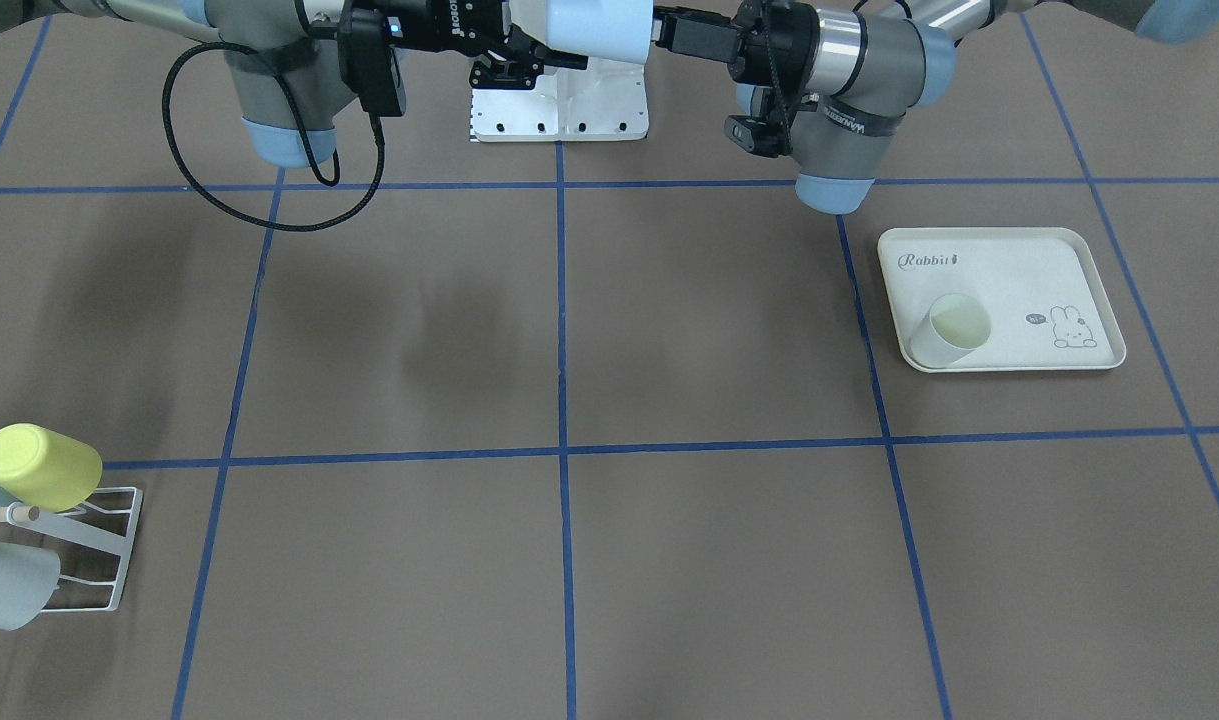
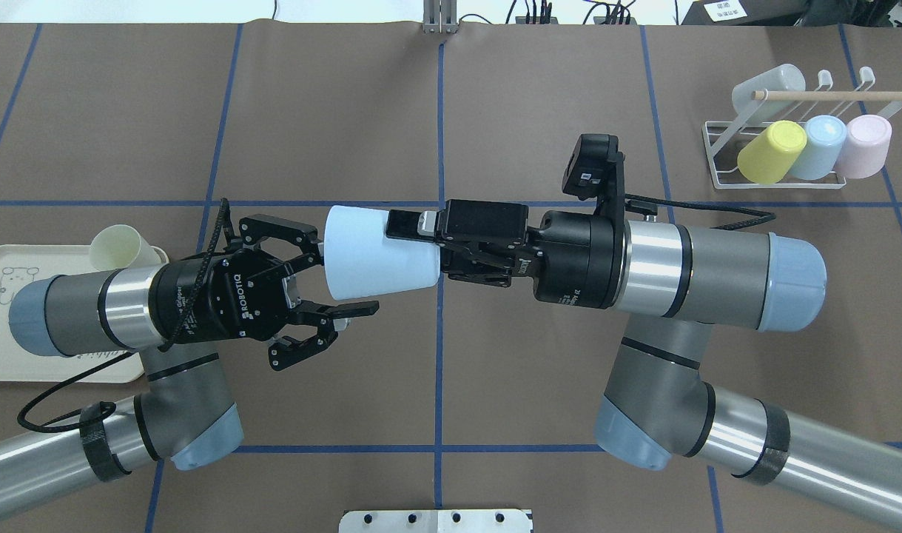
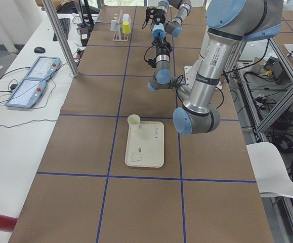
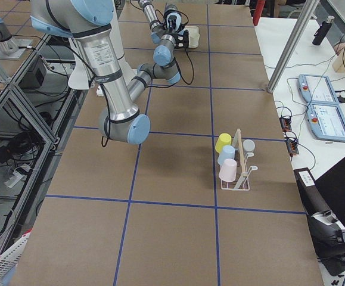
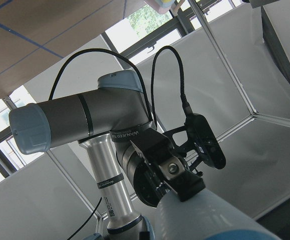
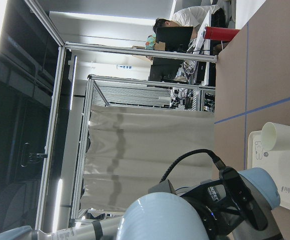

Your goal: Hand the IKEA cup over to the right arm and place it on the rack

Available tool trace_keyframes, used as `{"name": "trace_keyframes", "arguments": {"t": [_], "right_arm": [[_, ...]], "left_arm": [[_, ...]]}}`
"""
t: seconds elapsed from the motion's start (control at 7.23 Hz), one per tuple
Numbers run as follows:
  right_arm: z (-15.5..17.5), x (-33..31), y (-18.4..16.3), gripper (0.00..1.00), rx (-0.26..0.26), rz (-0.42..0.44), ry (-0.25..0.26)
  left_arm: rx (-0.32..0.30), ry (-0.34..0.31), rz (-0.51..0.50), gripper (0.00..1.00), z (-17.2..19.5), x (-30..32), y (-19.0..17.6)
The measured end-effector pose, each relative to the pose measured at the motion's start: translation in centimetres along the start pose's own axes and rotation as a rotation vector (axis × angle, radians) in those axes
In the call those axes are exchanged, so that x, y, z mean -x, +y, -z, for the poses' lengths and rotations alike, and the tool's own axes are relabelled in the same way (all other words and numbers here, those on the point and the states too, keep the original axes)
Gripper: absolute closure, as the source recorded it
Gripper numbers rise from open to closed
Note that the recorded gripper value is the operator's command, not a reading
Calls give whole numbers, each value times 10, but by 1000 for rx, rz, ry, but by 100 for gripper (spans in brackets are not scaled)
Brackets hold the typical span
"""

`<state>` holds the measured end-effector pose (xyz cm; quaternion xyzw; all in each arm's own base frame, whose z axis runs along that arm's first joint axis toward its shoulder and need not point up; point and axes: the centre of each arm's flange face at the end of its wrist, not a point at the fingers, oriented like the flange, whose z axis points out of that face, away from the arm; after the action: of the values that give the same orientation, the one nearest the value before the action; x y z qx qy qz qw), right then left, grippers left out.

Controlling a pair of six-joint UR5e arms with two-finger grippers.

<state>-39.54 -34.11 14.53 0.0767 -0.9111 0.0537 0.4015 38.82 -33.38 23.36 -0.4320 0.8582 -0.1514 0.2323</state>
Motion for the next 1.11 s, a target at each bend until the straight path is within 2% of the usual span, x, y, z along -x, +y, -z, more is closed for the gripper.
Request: {"name": "trace_keyframes", "arguments": {"t": [0.14,0.28,0.42,0.55,0.83,0.97,1.11], "right_arm": [[3,0,-2,69,-17,2,-7],[12,-6,-9,69,-72,8,-2],[27,-20,-24,69,-158,45,37],[44,-35,-52,69,-246,125,113],[82,-52,-134,68,-407,268,317],[102,-53,-174,68,-466,328,439],[125,-51,-212,68,-486,393,579]], "left_arm": [[-5,9,-27,0,3,-4,0],[-32,10,-102,0,13,-7,-3],[-88,3,-204,0,31,-12,-11],[-166,-6,-295,0,48,-26,-20],[-351,-46,-431,0,92,-72,-42],[-440,-97,-499,0,113,-93,-54],[-531,-162,-552,0,128,-115,-64]]}}
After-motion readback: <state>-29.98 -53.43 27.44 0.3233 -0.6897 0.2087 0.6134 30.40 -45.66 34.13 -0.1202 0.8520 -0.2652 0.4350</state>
